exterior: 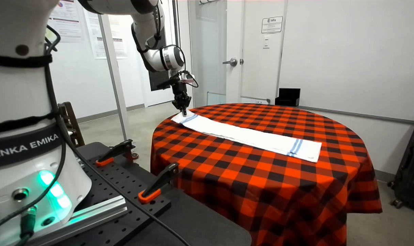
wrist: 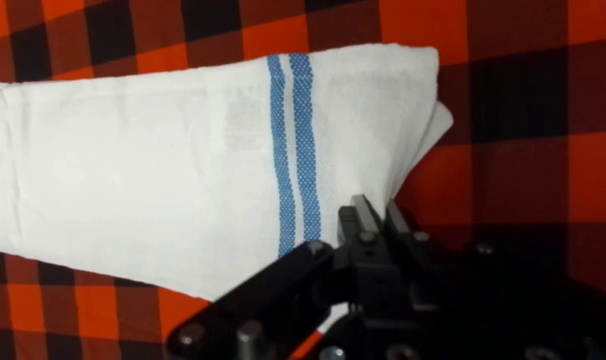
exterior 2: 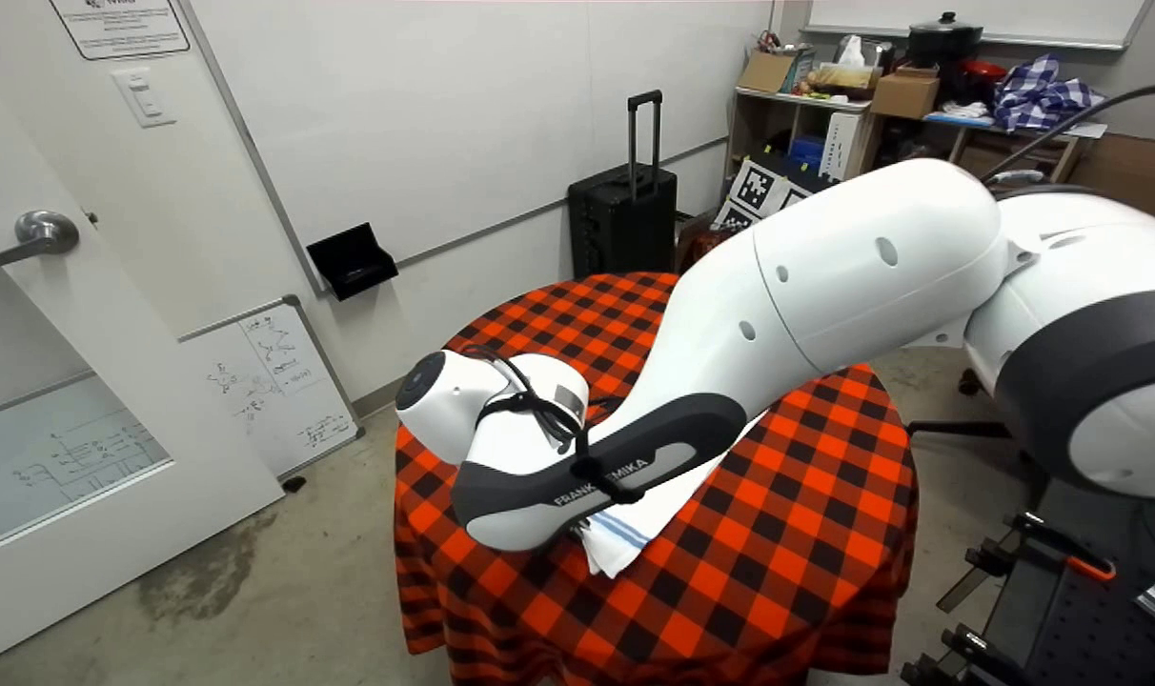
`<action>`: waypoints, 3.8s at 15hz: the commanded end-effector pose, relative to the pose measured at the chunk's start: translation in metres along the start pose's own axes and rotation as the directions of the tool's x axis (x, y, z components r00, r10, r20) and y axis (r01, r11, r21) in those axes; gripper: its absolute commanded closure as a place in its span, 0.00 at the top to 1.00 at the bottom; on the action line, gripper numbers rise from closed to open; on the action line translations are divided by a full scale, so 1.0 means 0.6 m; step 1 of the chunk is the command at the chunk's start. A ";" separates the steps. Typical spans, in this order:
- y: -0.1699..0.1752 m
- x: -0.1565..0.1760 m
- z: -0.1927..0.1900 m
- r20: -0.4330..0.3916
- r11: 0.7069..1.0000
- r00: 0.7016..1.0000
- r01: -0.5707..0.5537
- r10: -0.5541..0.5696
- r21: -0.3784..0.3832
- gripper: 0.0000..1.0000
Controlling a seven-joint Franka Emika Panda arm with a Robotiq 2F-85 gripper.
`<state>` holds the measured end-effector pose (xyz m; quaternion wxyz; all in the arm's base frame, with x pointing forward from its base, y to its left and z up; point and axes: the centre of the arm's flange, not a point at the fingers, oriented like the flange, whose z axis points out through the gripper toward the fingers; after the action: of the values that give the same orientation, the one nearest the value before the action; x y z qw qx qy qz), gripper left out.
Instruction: Fold the towel on the table
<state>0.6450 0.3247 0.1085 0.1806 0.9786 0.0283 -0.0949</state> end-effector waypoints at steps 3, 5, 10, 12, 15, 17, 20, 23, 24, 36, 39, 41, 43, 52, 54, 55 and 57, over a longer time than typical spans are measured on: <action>0.077 -0.104 -0.102 -0.043 0.999 0.998 -0.054 0.054 -0.001 0.01; 0.105 -0.126 -0.132 -0.056 0.997 0.996 -0.073 0.072 -0.009 0.01; 0.184 -0.181 -0.202 -0.103 0.992 0.988 -0.122 0.118 -0.039 0.01; 0.217 -0.200 -0.227 -0.127 0.989 0.983 -0.143 0.136 -0.049 0.01; 0.262 -0.224 -0.254 -0.160 0.983 0.975 -0.170 0.158 -0.068 0.01; 0.286 -0.236 -0.271 -0.181 0.982 0.971 -0.173 0.158 -0.074 0.01; 0.298 -0.257 -0.297 -0.205 0.984 0.969 -0.159 0.141 -0.076 0.01; 0.265 -0.289 -0.309 -0.213 0.992 0.972 -0.111 0.097 -0.057 0.01; 0.247 -0.302 -0.312 -0.217 0.995 0.974 -0.085 0.071 -0.056 0.01; 0.304 -0.322 -0.352 -0.287 0.989 0.954 -0.119 0.089 -0.089 0.01; 0.379 -0.304 -0.354 -0.304 0.972 0.939 -0.204 0.161 -0.116 0.01; 0.418 -0.297 -0.362 -0.331 0.960 0.924 -0.245 0.190 -0.134 0.01; 0.439 -0.303 -0.379 -0.371 0.948 0.909 -0.269 0.192 -0.169 0.01; 0.457 -0.347 -0.450 -0.446 0.916 0.868 -0.339 0.217 -0.215 0.01; 0.432 -0.352 -0.462 -0.462 0.923 0.867 -0.318 0.190 -0.217 0.01; 0.415 -0.355 -0.468 -0.468 0.928 0.867 -0.302 0.173 -0.217 0.01; 0.375 -0.366 -0.479 -0.481 0.939 0.867 -0.267 0.135 -0.218 0.01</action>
<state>0.5120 0.1860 0.4893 0.3106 0.9380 -0.0355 0.1500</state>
